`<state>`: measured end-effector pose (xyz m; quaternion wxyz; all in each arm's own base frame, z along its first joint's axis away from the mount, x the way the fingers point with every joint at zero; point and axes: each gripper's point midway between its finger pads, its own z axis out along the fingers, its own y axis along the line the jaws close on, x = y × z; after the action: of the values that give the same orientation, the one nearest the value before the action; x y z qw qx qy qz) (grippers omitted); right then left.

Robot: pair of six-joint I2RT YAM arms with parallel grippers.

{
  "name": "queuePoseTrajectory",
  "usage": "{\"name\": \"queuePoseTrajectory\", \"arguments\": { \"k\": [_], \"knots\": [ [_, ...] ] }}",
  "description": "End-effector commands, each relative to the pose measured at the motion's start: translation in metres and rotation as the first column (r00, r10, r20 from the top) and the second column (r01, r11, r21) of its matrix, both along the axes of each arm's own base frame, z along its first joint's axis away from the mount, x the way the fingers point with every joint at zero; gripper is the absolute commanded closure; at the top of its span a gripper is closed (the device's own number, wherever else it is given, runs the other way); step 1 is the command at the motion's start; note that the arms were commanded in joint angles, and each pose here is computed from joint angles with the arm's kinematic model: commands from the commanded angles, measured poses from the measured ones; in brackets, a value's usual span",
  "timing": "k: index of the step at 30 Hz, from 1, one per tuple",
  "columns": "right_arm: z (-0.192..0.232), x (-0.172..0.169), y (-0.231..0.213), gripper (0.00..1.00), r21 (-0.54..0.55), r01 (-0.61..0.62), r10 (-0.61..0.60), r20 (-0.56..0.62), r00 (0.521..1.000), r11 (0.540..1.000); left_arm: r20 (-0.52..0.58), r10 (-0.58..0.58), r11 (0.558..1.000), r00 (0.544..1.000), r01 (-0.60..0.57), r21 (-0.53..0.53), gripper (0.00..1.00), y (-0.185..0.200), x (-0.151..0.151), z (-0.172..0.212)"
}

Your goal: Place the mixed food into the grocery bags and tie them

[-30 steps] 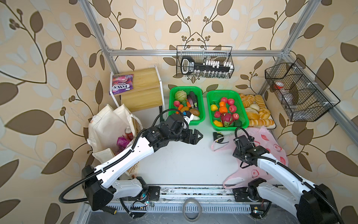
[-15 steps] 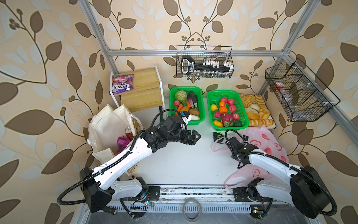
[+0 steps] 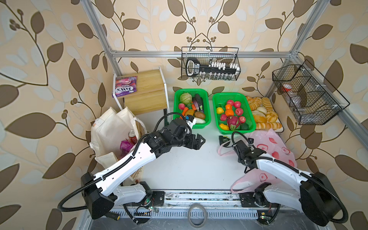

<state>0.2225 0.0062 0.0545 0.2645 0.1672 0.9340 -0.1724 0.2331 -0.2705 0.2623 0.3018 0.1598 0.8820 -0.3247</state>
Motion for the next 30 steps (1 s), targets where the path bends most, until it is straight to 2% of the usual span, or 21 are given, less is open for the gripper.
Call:
{"name": "queuePoseTrajectory", "arguments": {
  "k": [1,2,4,5,8,12,13,14,18,21,24,28,30],
  "knots": [
    [0.013,0.006,0.012,1.0,0.057,-0.03,0.028,0.025,0.999,0.998,0.048,-0.001,1.0,0.999,0.001,0.001,0.1,0.005,-0.001,0.009],
    [0.014,0.006,0.013,0.94,0.064,-0.031,0.03,0.02,0.999,0.997,0.049,-0.003,1.0,0.999,0.003,0.002,0.1,0.005,-0.001,0.008],
    [0.016,0.006,0.014,0.65,0.067,-0.024,0.023,0.015,1.0,0.997,0.049,-0.002,1.0,0.999,0.001,0.004,0.1,0.005,0.0,0.008],
    [0.017,0.006,0.014,0.55,0.063,-0.021,0.02,0.009,1.0,0.998,0.049,-0.003,1.0,0.999,0.003,0.005,0.1,0.005,0.0,0.007],
    [0.014,0.011,0.015,0.42,0.047,-0.021,0.021,-0.002,1.0,0.999,0.047,-0.005,1.0,0.999,0.005,0.009,0.1,0.004,0.0,0.005],
    [0.007,0.023,0.014,0.35,0.04,-0.027,0.028,-0.037,0.999,0.999,0.047,-0.016,1.0,0.999,0.015,0.018,0.1,0.004,-0.001,0.004],
    [0.003,0.023,0.011,0.29,0.04,-0.016,0.018,-0.052,0.998,0.999,0.042,-0.019,1.0,0.999,0.018,0.022,0.1,0.004,-0.002,0.003],
    [-0.004,0.022,0.008,0.28,0.05,0.005,-0.001,-0.069,0.998,0.999,0.036,-0.02,1.0,0.999,0.019,0.023,0.1,0.004,-0.003,0.001],
    [-0.032,0.017,0.009,0.29,0.161,0.037,-0.013,-0.15,0.989,0.986,0.022,-0.017,1.0,1.0,0.016,0.023,0.1,0.005,-0.004,-0.001],
    [-0.046,0.014,0.025,0.38,0.292,0.023,0.032,-0.18,0.983,0.956,0.025,-0.012,1.0,1.0,0.011,0.023,0.09,0.006,-0.004,-0.001],
    [-0.047,0.013,0.032,0.52,0.333,0.013,0.045,-0.166,0.985,0.943,0.028,-0.009,1.0,1.0,0.009,0.025,0.1,0.006,-0.003,0.001],
    [-0.038,0.013,0.045,0.82,0.403,-0.009,0.062,-0.118,0.991,0.915,0.029,-0.008,1.0,1.0,0.008,0.028,0.09,0.005,-0.001,0.002],
    [-0.033,0.013,0.057,0.91,0.452,-0.03,0.082,-0.097,0.992,0.891,0.025,-0.007,1.0,1.0,0.007,0.028,0.09,0.004,-0.001,0.001]
  ]
}}
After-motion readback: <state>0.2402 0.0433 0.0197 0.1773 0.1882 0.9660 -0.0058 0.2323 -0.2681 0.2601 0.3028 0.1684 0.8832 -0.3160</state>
